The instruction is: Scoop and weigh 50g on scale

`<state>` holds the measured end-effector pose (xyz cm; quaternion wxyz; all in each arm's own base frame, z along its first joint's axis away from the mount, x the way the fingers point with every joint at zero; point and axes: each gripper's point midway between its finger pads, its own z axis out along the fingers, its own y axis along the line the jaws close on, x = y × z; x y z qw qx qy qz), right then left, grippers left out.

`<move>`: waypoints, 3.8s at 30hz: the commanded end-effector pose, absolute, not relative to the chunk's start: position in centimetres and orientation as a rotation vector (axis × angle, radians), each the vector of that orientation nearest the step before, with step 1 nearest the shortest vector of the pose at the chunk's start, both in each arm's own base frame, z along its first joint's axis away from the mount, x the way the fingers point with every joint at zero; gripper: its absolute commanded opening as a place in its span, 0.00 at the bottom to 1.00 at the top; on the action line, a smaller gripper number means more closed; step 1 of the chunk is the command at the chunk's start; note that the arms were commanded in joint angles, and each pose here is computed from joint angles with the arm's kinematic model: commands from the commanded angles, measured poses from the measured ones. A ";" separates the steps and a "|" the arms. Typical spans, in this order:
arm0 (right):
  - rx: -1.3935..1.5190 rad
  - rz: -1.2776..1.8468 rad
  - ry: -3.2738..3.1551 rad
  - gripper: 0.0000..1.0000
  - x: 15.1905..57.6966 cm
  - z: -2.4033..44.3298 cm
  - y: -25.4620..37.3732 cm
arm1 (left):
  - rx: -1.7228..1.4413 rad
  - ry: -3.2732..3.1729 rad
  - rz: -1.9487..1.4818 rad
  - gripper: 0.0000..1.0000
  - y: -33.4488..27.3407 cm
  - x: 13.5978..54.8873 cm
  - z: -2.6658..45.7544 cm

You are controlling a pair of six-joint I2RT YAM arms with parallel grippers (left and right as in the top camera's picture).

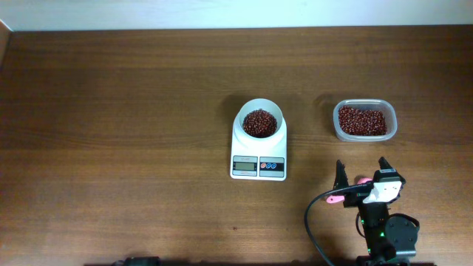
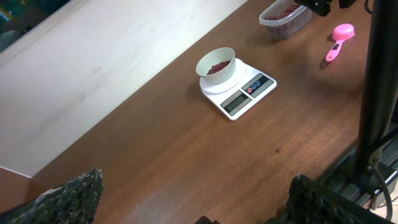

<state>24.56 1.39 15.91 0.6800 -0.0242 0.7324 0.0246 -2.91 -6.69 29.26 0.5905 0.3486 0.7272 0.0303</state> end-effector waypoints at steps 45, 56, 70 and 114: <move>-0.049 0.060 1.646 0.99 24.6 15.6 1.5 | 0.289 1.529 0.140 0.99 -1.5 23.9 20.3; -0.049 0.060 1.646 0.99 24.6 15.6 1.5 | 0.291 1.562 0.136 0.99 -1.5 24.6 17.3; -0.049 0.060 1.646 0.99 24.6 15.6 1.5 | 0.148 1.624 0.048 0.99 -0.8 24.6 16.1; -0.049 0.060 1.646 0.99 24.6 15.6 1.5 | 0.226 1.623 -0.025 0.99 -3.1 24.4 15.9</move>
